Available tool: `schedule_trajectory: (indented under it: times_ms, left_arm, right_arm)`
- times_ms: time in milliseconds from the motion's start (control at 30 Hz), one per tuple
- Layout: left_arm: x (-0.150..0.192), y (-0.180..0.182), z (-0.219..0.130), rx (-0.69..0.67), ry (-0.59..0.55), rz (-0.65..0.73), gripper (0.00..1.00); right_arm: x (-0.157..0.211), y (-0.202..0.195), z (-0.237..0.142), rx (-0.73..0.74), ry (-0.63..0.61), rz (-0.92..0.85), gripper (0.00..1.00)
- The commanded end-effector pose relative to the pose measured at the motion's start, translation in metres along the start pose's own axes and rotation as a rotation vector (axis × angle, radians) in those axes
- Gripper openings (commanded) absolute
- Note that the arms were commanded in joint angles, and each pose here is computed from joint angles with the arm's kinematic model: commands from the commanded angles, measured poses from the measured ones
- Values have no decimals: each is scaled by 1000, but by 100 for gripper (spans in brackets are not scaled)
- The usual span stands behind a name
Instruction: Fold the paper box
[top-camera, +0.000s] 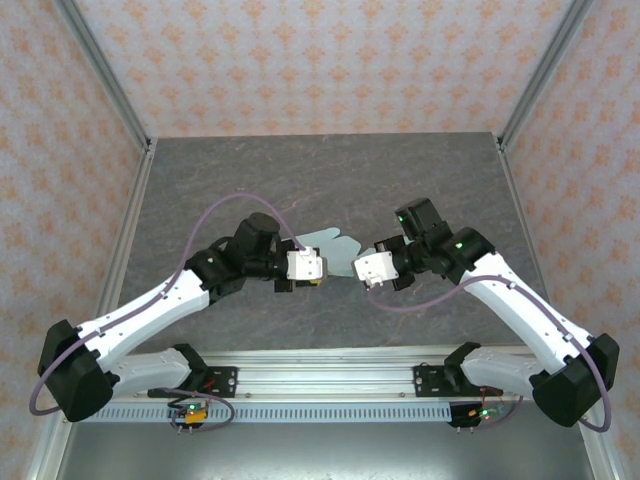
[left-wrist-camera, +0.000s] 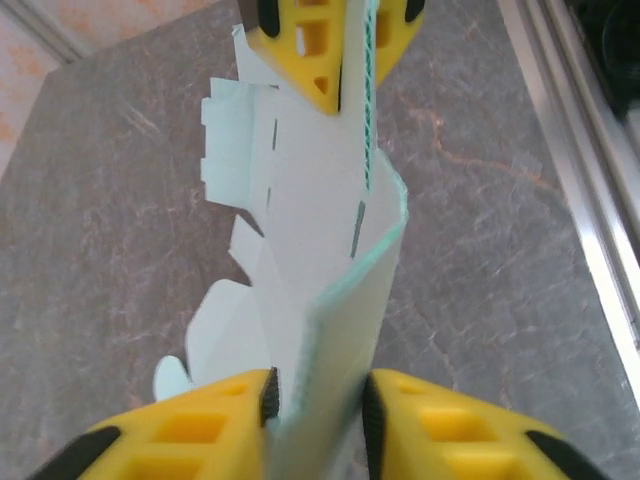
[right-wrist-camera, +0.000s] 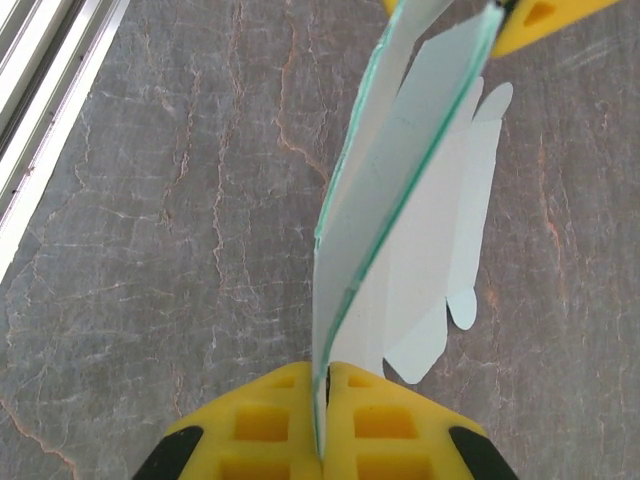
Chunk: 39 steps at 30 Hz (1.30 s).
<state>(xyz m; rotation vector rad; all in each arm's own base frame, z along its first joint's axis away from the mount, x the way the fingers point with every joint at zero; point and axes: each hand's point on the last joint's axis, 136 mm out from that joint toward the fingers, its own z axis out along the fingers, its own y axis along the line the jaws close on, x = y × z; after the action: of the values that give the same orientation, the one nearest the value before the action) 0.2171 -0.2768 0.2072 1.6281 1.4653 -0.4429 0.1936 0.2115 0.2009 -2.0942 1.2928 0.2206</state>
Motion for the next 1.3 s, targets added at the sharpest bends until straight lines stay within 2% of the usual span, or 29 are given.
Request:
schedule_trajectory:
  times_ms: [0,33,100,167,300,333,400,533,633,667,700,733,767,800,867,933,1033,1067,1167,1267]
  left_arm:
    - [-20,-1,-9,13,-63,61,14]
    - [-20,0,-9,14,-60,62,0]
    - [-18,1,-7,7,-52,54,0]
    - [-16,3,-6,-6,-45,39,0]
    - [-12,25,-8,-119,-12,-86,0]
    - [-11,33,-9,-161,-4,-135,0]
    - [-10,41,-10,-202,-4,-209,0]
    - [-9,45,-11,-231,-18,-306,0]
    - [-1,55,-12,-299,2,-380,0]
    - [2,59,-12,-323,7,-404,0]
    - [4,61,-12,-339,11,-426,0]
    - [5,62,-11,-346,11,-437,0]
    - [5,62,-11,-350,6,-439,0]
    - [6,62,-10,-354,5,-441,0]
    - [9,61,-9,-365,7,-440,0]
    - [10,58,-7,-355,12,-431,0]
    - [7,53,-2,-335,17,-404,0]
    - [7,51,0,-325,19,-391,0]
    - [8,47,5,-312,30,-361,0]
    - [10,45,6,-307,40,-348,1]
  right_arm:
    - [2,-3,-5,3,25,-22,0]
    - [3,-4,-5,14,28,-23,0]
    - [4,-9,-5,47,30,-12,0]
    - [5,-16,-6,99,33,19,26]
    - [3,-34,-16,239,1,137,40]
    - [3,-40,-20,290,-18,173,46]
    - [4,-48,-27,377,-45,225,52]
    - [9,-64,-46,534,-83,399,53]
    - [25,-95,-77,761,-131,714,54]
    - [32,-104,-91,848,-159,856,59]
    - [46,-112,-107,957,-197,1059,67]
    - [63,-116,-123,1069,-232,1270,81]
    - [77,-113,-134,1148,-282,1491,89]
    - [90,-105,-140,1200,-343,1735,90]
    - [92,-97,-130,1102,-470,2086,88]
    - [81,-99,-107,922,-601,2360,88]
    - [67,-112,-74,689,-685,2592,87]
    - [67,-115,-68,659,-663,2635,85]
    - [75,-119,-52,673,-485,2707,82]
    - [76,-129,-35,631,-321,2693,83]
